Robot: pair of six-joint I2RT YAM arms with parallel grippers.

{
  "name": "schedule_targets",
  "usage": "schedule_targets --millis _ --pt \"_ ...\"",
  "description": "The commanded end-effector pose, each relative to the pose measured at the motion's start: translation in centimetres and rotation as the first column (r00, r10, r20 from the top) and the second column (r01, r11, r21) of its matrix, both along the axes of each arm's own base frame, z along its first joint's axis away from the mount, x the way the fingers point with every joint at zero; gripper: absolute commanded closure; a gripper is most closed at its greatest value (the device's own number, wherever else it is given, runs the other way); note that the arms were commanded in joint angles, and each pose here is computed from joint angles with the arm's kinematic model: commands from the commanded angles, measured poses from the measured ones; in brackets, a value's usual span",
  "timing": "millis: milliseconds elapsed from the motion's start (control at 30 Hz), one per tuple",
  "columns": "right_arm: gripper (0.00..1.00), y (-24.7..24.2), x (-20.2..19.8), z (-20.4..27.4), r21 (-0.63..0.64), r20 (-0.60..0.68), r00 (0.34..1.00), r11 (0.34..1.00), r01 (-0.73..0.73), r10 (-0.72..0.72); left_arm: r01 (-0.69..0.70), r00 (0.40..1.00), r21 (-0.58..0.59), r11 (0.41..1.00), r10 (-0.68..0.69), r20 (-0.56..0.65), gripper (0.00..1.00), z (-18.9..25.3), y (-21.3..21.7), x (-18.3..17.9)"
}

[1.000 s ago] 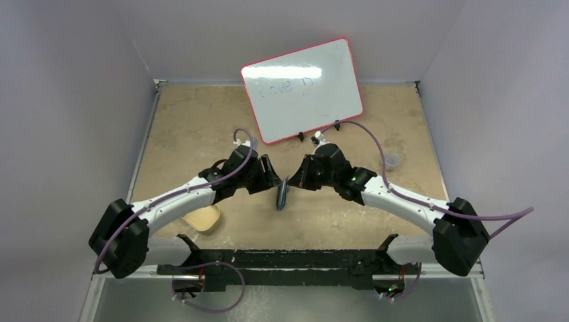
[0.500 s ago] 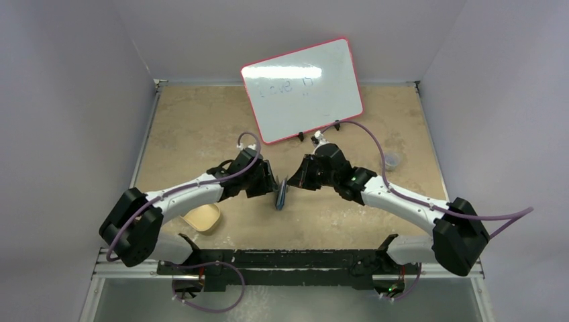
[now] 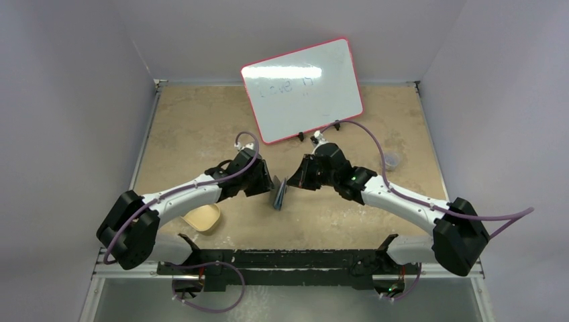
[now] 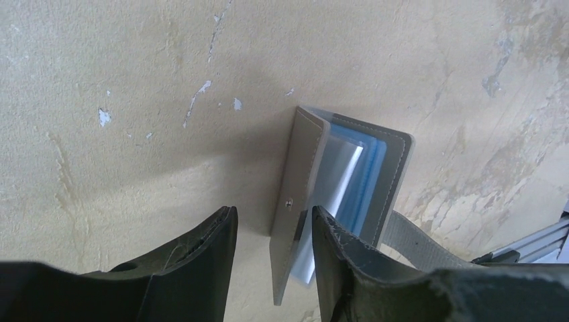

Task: Put the credit cards into the card holder
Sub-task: Open the card holder at the center of the board.

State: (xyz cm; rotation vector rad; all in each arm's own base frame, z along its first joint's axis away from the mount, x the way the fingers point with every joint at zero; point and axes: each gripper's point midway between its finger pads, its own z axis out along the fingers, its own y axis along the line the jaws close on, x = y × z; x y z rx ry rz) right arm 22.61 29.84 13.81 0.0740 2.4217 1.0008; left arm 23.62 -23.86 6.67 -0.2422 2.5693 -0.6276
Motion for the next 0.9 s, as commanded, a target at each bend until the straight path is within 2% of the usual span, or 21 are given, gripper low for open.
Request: schedule_targets --millis 0,167,300,433,600,867 --pt "1.0 0.5 0.5 1.9 0.033 0.031 1.0 0.999 -0.008 0.007 -0.011 0.999 -0.001 1.0 0.011 0.037 0.57 0.6 0.2 0.6" --pt "0.99 -0.6 0.8 0.8 -0.021 0.028 0.999 0.999 0.025 -0.024 -0.018 0.999 0.017 1.0 0.018 0.034 0.66 0.3 0.6 0.6" --pt "0.99 -1.3 0.9 0.5 -0.039 0.028 0.999 0.999 0.034 -0.033 -0.013 0.999 0.022 1.0 0.012 0.029 0.68 0.1 0.6 0.5" --pt "0.99 -1.1 0.9 1.1 -0.013 0.034 0.999 1.0 0.027 -0.026 -0.014 1.0 0.003 1.0 0.014 0.027 0.65 0.5 0.3 0.5" --pt "0.99 0.4 0.8 3.0 0.069 0.051 0.999 0.997 -0.022 0.018 -0.002 1.0 -0.116 0.993 0.005 0.024 0.6 1.9 -1.5 0.3" --pt "0.99 0.7 0.7 1.7 0.072 0.021 0.999 0.997 -0.03 0.028 -0.004 1.0 -0.109 0.994 0.007 0.022 0.57 1.9 -1.3 0.3"
